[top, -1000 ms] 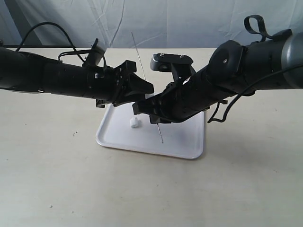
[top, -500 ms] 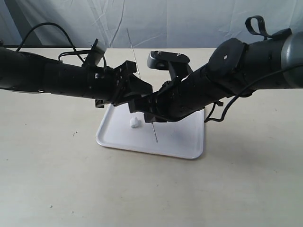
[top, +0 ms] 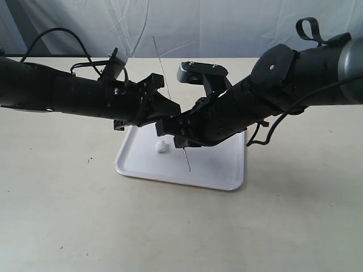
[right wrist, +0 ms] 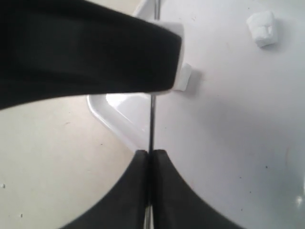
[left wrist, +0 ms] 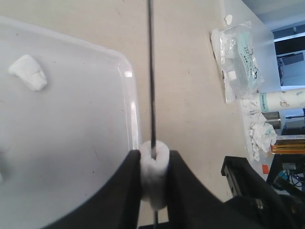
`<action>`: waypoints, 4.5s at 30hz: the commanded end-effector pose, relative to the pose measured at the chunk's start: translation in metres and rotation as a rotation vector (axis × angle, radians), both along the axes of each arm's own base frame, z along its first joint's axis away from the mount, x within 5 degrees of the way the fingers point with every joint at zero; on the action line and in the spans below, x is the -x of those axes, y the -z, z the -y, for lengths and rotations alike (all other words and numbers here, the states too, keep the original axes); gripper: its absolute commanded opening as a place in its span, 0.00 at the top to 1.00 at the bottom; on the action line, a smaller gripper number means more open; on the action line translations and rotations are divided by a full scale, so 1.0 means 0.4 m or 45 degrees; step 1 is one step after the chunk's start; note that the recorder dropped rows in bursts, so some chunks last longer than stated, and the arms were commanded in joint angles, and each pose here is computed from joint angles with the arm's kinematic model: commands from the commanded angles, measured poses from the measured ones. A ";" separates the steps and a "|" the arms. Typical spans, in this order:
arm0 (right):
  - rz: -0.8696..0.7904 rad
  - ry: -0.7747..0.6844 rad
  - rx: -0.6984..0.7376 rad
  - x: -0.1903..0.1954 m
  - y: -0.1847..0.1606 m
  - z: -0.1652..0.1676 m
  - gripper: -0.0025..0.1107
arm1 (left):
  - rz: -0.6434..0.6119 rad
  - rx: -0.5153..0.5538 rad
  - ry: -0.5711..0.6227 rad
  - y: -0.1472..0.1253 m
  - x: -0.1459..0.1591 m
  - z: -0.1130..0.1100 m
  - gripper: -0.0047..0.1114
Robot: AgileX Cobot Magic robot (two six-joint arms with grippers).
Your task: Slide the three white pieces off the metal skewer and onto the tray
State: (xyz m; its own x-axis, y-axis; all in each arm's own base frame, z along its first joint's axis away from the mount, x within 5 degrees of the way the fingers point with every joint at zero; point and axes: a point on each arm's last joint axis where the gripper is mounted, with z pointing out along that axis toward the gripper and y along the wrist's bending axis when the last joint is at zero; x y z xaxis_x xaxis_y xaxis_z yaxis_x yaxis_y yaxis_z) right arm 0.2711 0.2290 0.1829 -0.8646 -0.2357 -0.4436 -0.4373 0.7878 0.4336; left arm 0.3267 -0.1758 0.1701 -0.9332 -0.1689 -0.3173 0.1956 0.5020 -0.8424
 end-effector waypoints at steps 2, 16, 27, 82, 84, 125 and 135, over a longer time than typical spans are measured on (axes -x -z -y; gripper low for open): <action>-0.090 -0.123 0.046 0.024 0.006 0.002 0.98 | -0.003 -0.053 -0.091 0.009 -0.013 -0.007 0.83; -0.366 -0.230 0.273 0.091 -0.001 0.050 0.98 | 0.044 -0.283 -0.323 0.025 -0.056 -0.044 0.83; -0.415 -0.212 0.570 0.269 -0.174 0.224 0.98 | 0.032 -0.364 -0.472 0.024 -0.078 -0.065 0.83; -0.220 -0.341 0.448 0.200 -0.027 0.163 0.98 | -0.197 -0.024 -0.357 -0.004 -0.052 -0.018 0.83; -0.199 -0.328 0.435 0.196 -0.029 0.161 0.98 | -0.200 -0.012 -0.342 -0.006 -0.050 -0.015 0.83; -0.134 -0.284 0.339 0.152 0.031 0.121 0.95 | -0.232 0.114 -0.197 -0.025 -0.030 0.006 0.83; -0.275 -0.370 0.378 0.180 0.034 0.130 0.98 | -0.220 0.061 -0.260 -0.016 -0.039 -0.003 0.83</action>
State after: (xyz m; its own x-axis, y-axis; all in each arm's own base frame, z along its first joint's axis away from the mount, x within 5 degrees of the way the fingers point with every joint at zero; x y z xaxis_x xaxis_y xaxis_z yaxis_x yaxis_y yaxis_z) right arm 0.2011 0.1781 0.1703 -0.8179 -0.5526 -0.1601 -0.5731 0.7577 0.3123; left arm 0.3406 -0.1747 0.1752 -0.9232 -0.3577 -0.1404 -0.0502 0.4744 -0.8789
